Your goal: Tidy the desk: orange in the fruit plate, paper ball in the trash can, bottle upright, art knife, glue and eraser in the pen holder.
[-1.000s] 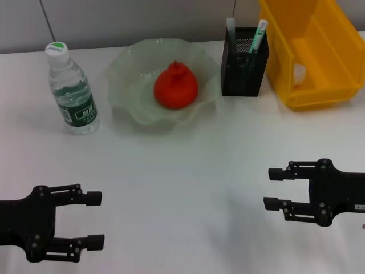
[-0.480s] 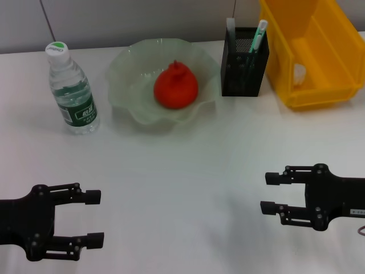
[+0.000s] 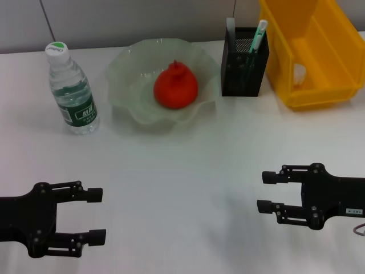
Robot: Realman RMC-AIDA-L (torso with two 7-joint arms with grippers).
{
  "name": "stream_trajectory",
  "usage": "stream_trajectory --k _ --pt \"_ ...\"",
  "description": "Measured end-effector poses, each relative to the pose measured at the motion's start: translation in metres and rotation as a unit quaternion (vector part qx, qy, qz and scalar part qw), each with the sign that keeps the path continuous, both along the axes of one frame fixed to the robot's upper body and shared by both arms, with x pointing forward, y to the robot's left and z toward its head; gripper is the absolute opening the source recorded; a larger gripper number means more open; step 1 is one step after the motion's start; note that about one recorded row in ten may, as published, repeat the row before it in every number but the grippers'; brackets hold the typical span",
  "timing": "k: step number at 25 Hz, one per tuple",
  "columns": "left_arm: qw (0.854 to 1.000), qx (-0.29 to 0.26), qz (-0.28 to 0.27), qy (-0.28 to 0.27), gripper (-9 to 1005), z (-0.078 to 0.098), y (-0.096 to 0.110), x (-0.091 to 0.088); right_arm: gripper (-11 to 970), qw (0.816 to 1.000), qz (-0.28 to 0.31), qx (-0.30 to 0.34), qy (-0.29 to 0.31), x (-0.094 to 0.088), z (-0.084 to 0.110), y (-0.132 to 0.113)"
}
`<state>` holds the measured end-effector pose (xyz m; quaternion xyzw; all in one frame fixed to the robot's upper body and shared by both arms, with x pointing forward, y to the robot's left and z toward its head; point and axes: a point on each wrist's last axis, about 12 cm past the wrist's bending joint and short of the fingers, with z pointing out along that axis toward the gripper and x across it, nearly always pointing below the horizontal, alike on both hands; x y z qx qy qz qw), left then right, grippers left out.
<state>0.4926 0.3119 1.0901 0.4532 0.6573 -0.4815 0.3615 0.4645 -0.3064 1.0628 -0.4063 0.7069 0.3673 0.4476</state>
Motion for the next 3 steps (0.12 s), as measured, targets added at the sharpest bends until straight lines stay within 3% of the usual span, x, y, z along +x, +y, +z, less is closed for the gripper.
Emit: stream_trajectory --k 3 --pt "1.0 -0.001 0.0 0.002 811 0.0003 -0.0006 0.0005 598 1.0 0.0 0.0 -0.001 0.0001 -0.0001 0.0001"
